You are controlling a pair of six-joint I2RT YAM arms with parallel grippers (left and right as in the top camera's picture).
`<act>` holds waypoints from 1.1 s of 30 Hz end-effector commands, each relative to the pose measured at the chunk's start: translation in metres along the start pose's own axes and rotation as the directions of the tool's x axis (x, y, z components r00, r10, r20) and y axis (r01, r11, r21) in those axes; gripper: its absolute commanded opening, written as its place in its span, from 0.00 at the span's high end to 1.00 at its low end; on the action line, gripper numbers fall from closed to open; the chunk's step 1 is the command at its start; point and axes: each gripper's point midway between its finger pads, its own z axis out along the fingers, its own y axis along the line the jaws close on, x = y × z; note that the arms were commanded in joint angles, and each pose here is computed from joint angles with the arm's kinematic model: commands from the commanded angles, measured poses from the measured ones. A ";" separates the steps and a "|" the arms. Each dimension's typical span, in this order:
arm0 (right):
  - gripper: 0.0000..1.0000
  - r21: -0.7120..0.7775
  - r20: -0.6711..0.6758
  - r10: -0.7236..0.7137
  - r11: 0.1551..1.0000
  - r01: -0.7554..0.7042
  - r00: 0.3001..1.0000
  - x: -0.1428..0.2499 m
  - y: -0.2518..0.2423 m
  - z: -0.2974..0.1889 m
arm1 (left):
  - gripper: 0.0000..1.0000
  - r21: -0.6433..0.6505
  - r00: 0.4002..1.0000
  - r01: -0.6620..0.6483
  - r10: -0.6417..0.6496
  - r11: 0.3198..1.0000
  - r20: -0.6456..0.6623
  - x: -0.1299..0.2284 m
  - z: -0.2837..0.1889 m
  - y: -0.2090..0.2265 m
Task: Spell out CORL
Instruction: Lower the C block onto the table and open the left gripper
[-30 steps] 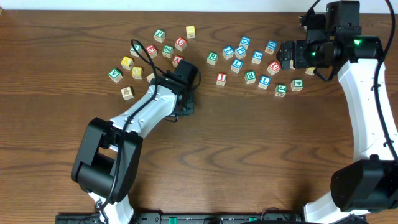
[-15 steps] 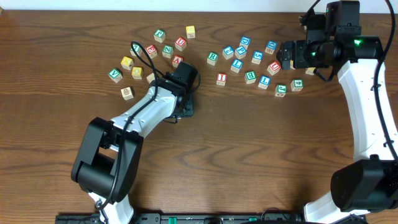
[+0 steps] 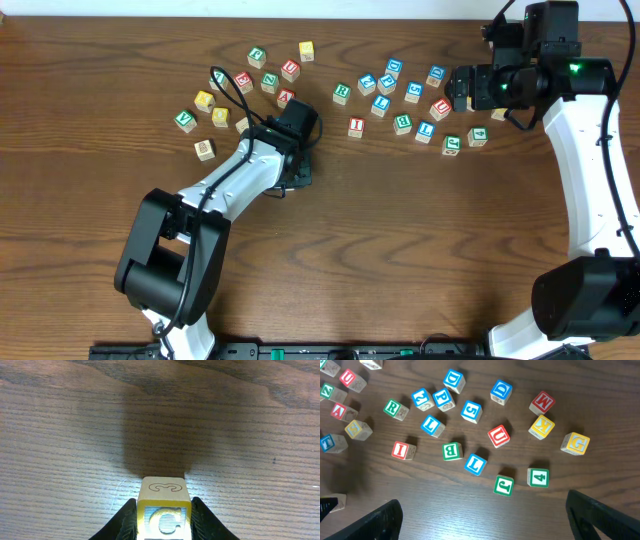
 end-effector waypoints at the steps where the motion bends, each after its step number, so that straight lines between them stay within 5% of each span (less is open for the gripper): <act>1: 0.01 -0.013 0.021 -0.029 0.999 0.030 0.999 -0.007 0.009 -0.006 | 0.71 -0.014 1.000 -0.005 0.005 1.000 -0.001 0.001 0.000 0.002; 22: 0.01 -0.013 0.021 -0.029 0.999 0.030 0.999 -0.007 0.009 -0.006 | 0.69 0.055 0.991 -0.137 0.137 0.989 0.007 -0.002 -0.001 -0.011; 25: 0.01 -0.013 0.021 -0.029 0.999 0.030 0.999 -0.007 0.009 -0.006 | 0.59 0.055 0.991 -0.137 0.137 0.989 0.008 -0.002 -0.001 -0.011; 33: 0.01 -0.013 0.021 -0.029 0.999 0.030 0.999 -0.007 0.009 -0.006 | 0.56 0.073 0.990 -0.133 0.129 0.988 0.057 -0.017 -0.017 -0.016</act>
